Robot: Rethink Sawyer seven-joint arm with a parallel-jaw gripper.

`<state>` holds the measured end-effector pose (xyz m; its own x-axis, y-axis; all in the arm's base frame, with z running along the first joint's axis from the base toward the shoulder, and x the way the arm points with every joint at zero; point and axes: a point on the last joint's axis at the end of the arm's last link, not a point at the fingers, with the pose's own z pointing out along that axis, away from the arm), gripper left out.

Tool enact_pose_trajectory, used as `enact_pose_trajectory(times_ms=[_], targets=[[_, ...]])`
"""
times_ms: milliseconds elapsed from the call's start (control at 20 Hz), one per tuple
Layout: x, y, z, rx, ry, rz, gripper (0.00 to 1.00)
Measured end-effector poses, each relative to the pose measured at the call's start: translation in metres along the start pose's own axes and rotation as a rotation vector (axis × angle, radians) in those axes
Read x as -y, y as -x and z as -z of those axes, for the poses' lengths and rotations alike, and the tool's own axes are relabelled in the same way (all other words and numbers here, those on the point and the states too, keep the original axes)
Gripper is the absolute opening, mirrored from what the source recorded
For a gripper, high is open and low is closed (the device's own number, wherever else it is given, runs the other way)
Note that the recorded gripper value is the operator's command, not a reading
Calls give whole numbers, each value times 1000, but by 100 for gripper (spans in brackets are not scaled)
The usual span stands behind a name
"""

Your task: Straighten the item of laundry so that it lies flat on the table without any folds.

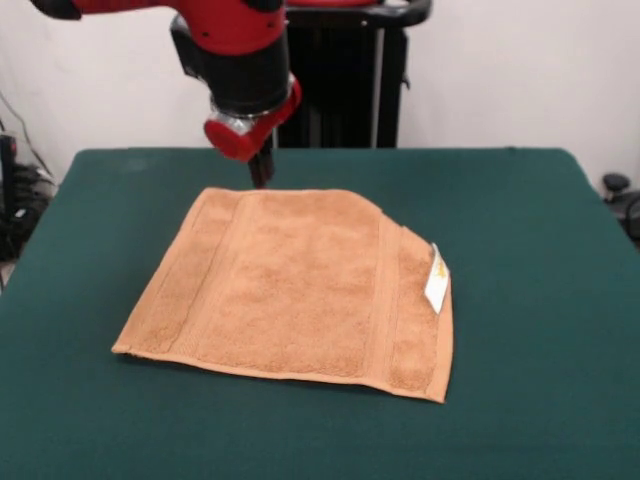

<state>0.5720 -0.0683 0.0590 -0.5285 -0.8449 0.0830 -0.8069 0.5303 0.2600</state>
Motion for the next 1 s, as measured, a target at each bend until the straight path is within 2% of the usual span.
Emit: enact_pose_trajectory(times_ms=[100,200,400,1000], targets=[[4,9,-2,13,-12,6,0],[11,32,-5,35,-38,21,0],[16,56,-5,47,-58,39,0],[31,166,-1,90,-142,108,0]])
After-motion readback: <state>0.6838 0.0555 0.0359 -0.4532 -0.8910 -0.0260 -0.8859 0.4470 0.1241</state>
